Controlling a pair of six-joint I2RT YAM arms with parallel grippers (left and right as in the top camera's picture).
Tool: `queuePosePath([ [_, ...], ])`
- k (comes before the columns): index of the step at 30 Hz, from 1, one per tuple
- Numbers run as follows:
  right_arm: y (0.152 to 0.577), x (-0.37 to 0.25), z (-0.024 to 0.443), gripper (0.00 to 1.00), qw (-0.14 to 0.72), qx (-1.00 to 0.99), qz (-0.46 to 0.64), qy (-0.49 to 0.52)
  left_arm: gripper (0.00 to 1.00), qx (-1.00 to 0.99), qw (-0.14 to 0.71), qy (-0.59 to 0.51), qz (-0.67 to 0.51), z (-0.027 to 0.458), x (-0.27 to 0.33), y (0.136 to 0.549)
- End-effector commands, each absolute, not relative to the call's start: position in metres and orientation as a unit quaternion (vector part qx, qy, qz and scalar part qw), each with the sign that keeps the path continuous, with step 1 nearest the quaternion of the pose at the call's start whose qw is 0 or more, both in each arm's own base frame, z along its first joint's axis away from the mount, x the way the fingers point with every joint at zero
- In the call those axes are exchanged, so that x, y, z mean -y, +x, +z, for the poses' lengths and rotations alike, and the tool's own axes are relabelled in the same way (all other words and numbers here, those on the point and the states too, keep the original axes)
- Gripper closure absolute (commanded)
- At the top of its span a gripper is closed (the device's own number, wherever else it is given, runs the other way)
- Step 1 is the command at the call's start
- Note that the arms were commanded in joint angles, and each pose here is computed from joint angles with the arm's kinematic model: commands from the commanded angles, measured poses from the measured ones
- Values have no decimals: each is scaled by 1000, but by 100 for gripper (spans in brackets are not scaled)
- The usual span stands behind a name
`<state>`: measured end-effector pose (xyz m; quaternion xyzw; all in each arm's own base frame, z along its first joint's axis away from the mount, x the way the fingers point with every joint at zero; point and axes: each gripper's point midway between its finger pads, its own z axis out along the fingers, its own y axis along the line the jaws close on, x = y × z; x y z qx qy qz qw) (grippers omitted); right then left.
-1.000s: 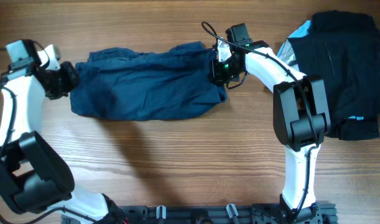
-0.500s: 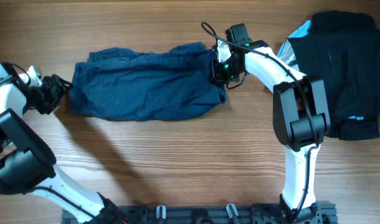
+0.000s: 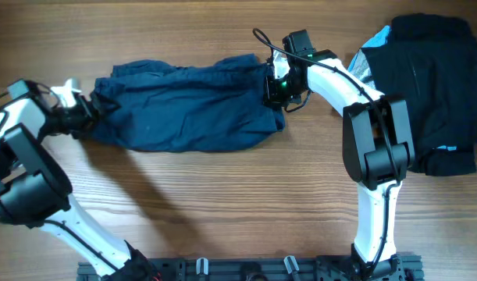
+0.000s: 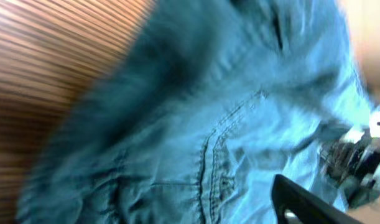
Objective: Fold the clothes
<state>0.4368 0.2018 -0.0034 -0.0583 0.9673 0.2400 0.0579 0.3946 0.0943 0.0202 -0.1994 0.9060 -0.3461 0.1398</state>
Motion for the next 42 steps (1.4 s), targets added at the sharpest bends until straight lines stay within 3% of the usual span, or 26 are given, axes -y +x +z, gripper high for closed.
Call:
queuePosePath([
  [1,422,-186,-38,96,21,-980,191,-46,28,-926,68,-144,-342,-23,-61,372],
  [2,421,-186,-38,95,20,-980,191,-46,51,-931,59,-141,-331,-27,-61,370],
  [3,420,-185,-38,96,19,-981,190,-46,85,-935,56,-140,-320,-30,-62,369],
  [4,420,-185,-38,96,17,-981,189,-46,96,-936,57,-144,-317,-31,-63,370],
  [8,419,-185,-38,96,14,-981,189,-40,96,-922,66,-209,-320,-28,-77,379],
  [12,418,-184,-39,96,11,-982,187,-28,96,-906,106,-211,-351,15,-82,392],
  [17,417,-184,-40,96,8,-982,186,-27,96,-912,176,-165,-333,96,-67,403],
  [23,412,-187,-40,96,1,-982,185,-31,96,-913,236,-55,-328,174,7,404],
  [29,410,-195,-40,96,1,-982,186,-32,96,-936,202,71,-279,160,104,396],
  [34,410,-195,-40,96,2,-982,186,-32,96,-916,224,181,-280,167,187,387],
  [42,415,-198,-37,96,4,-979,203,-16,96,-917,198,243,-248,139,239,367],
])
